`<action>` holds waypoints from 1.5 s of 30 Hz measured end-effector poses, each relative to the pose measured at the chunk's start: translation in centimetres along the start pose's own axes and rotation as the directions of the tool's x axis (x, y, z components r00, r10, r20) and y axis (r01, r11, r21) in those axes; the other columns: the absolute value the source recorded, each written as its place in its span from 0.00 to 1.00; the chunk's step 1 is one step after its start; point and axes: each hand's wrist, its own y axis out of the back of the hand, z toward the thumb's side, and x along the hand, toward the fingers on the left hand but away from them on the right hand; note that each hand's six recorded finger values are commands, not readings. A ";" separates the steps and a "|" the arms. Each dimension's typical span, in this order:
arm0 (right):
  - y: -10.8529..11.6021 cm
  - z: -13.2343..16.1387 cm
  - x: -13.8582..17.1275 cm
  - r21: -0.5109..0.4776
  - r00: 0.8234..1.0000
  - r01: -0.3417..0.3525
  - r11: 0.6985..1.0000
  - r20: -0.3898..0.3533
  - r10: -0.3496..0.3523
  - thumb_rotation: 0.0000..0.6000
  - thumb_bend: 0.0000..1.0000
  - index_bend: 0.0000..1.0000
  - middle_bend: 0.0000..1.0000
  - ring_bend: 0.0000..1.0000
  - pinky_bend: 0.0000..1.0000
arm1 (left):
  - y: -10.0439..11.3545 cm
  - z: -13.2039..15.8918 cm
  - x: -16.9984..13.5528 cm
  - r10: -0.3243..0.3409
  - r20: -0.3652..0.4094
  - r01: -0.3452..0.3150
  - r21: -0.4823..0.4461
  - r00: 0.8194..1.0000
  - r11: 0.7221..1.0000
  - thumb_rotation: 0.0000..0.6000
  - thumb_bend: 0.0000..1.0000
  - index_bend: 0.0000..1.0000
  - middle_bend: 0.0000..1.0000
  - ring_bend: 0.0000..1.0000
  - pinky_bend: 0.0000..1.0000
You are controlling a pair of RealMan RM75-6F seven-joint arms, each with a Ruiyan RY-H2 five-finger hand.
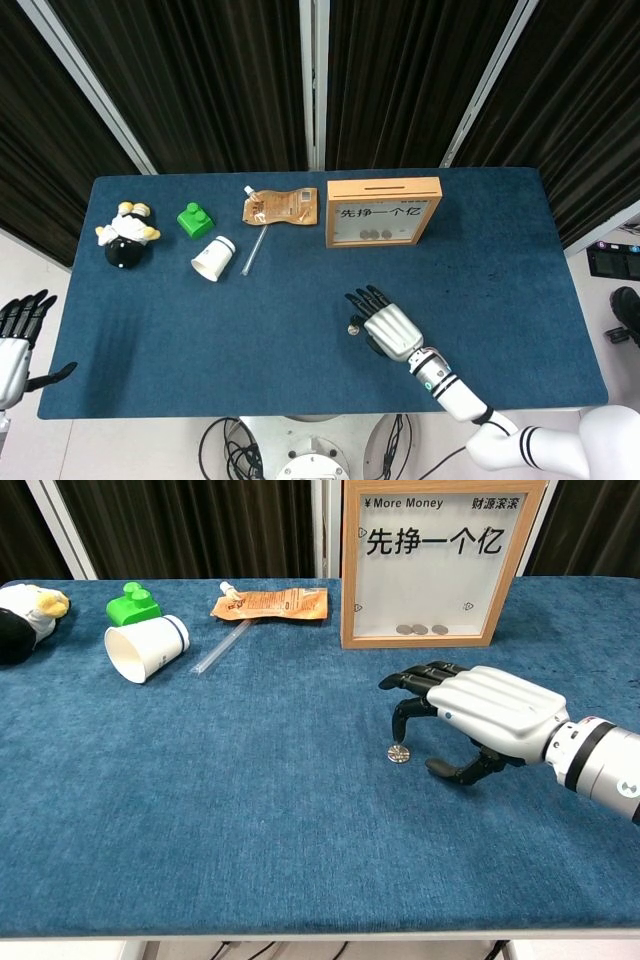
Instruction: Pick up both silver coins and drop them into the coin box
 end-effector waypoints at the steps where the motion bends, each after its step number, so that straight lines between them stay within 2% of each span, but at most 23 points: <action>1: 0.0 0.0 0.0 0.001 1.000 -0.002 1.000 -0.001 0.002 1.00 0.36 0.38 0.07 0.00 0.00 | 0.0 0.0 0.0 -0.001 0.000 0.001 0.000 1.000 1.000 1.00 0.09 0.06 0.01 0.00 0.00; 26: -0.6 0.6 -0.9 0.002 1.000 -0.023 1.000 -0.003 0.023 1.00 0.36 0.38 0.07 0.00 0.00 | -0.1 -0.2 0.0 -0.004 0.000 0.004 0.000 1.000 1.000 1.00 0.09 0.06 0.01 0.00 0.00; 45: -0.7 0.5 -1.2 0.013 1.000 -0.002 1.000 0.013 0.002 1.00 0.37 0.51 0.07 0.00 0.00 | -0.2 -0.5 0.0 -0.007 0.001 0.007 -0.007 1.000 1.000 1.00 0.09 0.06 0.01 0.00 0.00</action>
